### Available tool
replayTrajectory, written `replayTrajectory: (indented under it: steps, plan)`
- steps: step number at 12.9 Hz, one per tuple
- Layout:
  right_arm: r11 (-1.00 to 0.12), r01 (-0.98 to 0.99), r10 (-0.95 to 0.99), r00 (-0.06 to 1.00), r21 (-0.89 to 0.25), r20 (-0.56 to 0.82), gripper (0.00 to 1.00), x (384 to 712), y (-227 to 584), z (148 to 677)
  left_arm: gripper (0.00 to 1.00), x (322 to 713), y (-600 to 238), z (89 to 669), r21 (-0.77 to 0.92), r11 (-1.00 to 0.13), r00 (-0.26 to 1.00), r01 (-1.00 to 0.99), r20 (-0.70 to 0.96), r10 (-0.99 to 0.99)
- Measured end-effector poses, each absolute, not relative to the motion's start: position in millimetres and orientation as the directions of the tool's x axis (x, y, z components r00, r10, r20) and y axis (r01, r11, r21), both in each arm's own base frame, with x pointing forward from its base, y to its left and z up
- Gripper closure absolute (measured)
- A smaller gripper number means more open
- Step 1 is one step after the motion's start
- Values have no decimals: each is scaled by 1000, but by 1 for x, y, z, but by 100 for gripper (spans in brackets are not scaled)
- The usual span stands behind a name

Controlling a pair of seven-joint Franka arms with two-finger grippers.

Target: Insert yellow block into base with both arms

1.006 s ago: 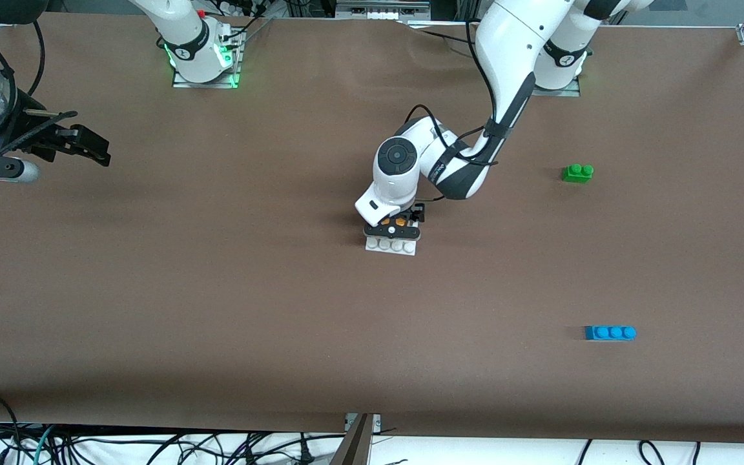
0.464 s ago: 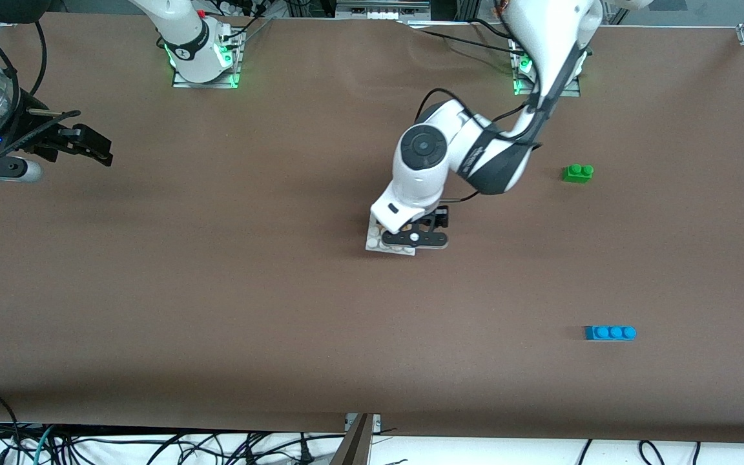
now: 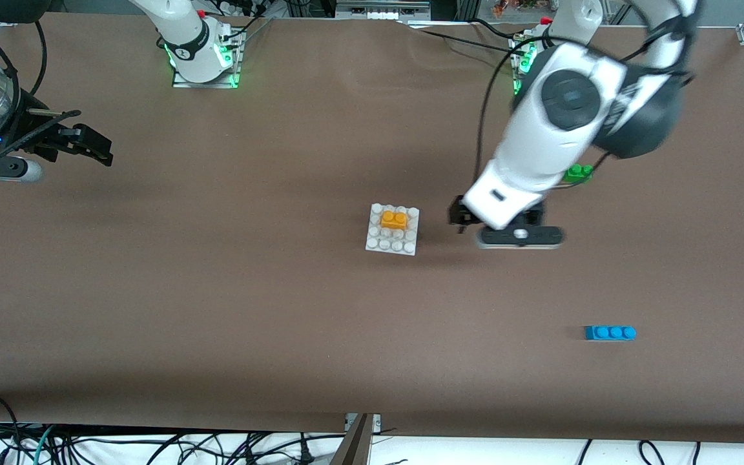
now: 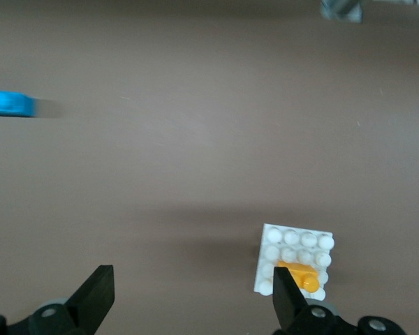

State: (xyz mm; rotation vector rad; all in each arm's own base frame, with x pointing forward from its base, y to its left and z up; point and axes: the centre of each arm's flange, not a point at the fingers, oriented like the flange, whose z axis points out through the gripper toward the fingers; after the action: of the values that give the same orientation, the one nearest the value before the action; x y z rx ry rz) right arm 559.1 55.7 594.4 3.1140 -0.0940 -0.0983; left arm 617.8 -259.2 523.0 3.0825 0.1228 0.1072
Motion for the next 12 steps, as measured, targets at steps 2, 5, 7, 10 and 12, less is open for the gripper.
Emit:
replayTrajectory:
  steps: [2,5,7,10,12]
  plan:
    - [-998,-60,-61,996,27,-62,0,559,56,595,0,618,-189,563,62,-991,992,114,55,118]
    - [-998,-60,-62,996,26,-62,1,559,55,595,0,616,-109,587,46,-996,997,71,34,73]
    - [-998,-60,-62,996,26,-62,0,559,55,595,0,613,-75,590,36,-998,998,58,1,58]
    - [-998,-60,-62,996,26,-62,0,559,55,595,0,611,-38,591,34,-999,1000,-15,-19,-16]
    - [-998,-60,-62,996,26,-62,1,559,55,595,0,611,-21,589,34,-999,1000,-17,-25,-17]
